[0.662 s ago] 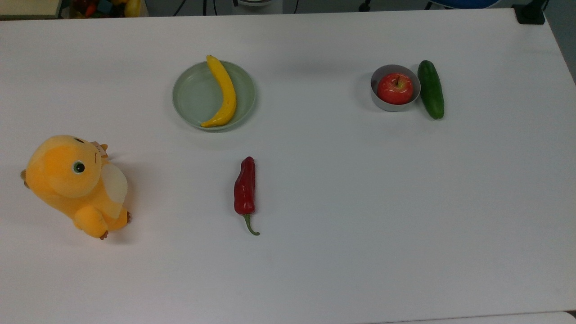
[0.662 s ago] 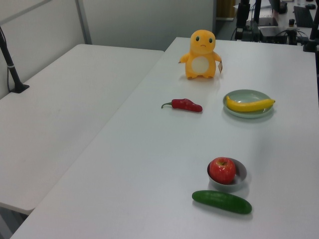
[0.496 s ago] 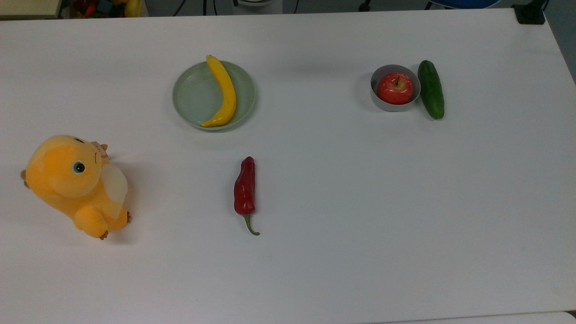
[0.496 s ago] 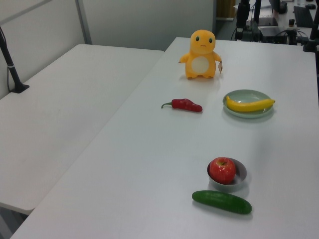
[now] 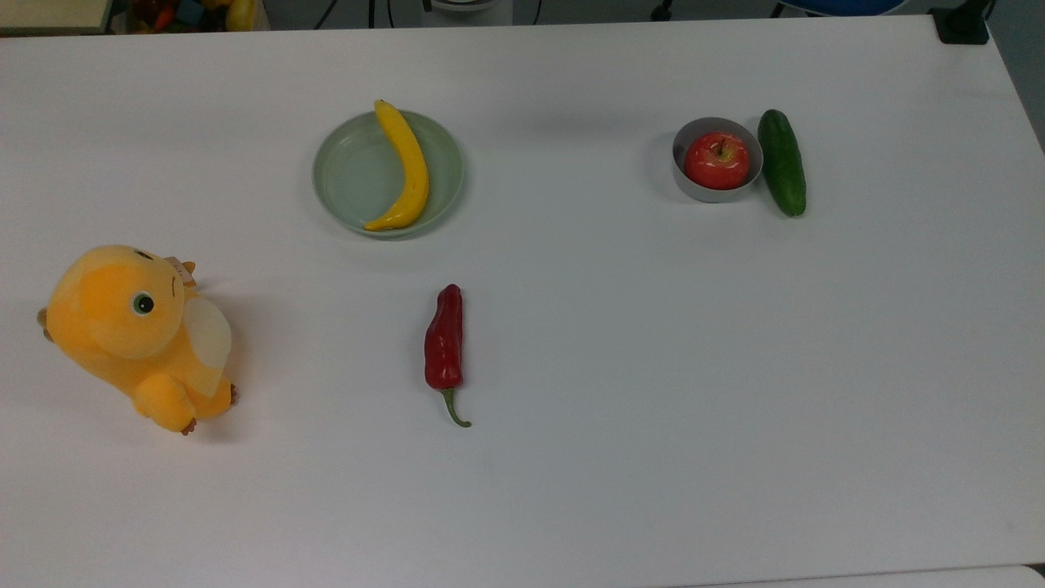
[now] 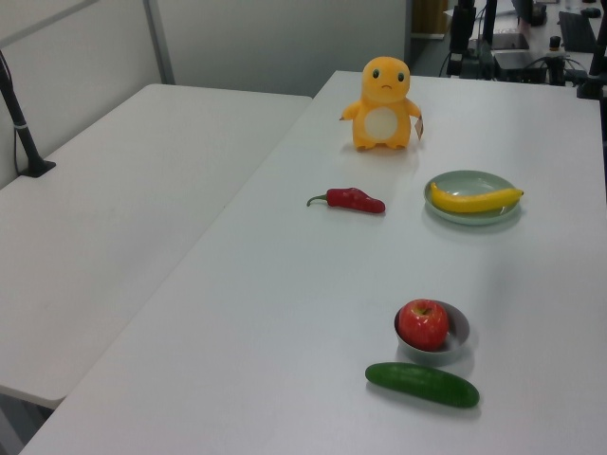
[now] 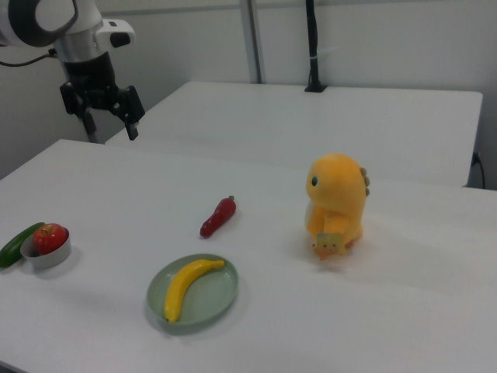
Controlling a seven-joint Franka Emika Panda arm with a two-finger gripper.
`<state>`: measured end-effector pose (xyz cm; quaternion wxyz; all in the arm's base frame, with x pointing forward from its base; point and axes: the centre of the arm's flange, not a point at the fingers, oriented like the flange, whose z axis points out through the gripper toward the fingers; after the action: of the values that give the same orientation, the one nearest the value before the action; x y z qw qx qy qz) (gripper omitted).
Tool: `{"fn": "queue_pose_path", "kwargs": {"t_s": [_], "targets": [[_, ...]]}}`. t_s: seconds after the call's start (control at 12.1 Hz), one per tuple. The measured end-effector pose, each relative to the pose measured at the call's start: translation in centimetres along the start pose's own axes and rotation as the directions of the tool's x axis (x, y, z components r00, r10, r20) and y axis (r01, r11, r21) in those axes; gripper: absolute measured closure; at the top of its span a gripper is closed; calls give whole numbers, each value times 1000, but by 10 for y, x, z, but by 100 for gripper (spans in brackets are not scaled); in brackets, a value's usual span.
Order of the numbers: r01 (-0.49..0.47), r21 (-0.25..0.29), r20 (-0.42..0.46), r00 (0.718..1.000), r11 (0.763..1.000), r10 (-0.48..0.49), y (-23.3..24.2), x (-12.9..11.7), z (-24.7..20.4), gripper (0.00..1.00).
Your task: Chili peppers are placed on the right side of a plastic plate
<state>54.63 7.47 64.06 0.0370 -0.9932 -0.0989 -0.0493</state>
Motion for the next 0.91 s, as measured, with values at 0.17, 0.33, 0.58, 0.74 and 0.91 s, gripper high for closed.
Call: {"fn": "queue_pose_path", "kwargs": {"t_s": [0.17,0.33,0.58,0.74,0.91], "targets": [[0,0,0,1000,1000,0,0,0,0,0],[0,0,0,1000,1000,0,0,0,0,0],[0,0,0,1000,1000,0,0,0,0,0],[0,0,1,1000,1000,0,0,0,0,0],[0,0,7,1000,1000,0,0,0,3,0]]}}
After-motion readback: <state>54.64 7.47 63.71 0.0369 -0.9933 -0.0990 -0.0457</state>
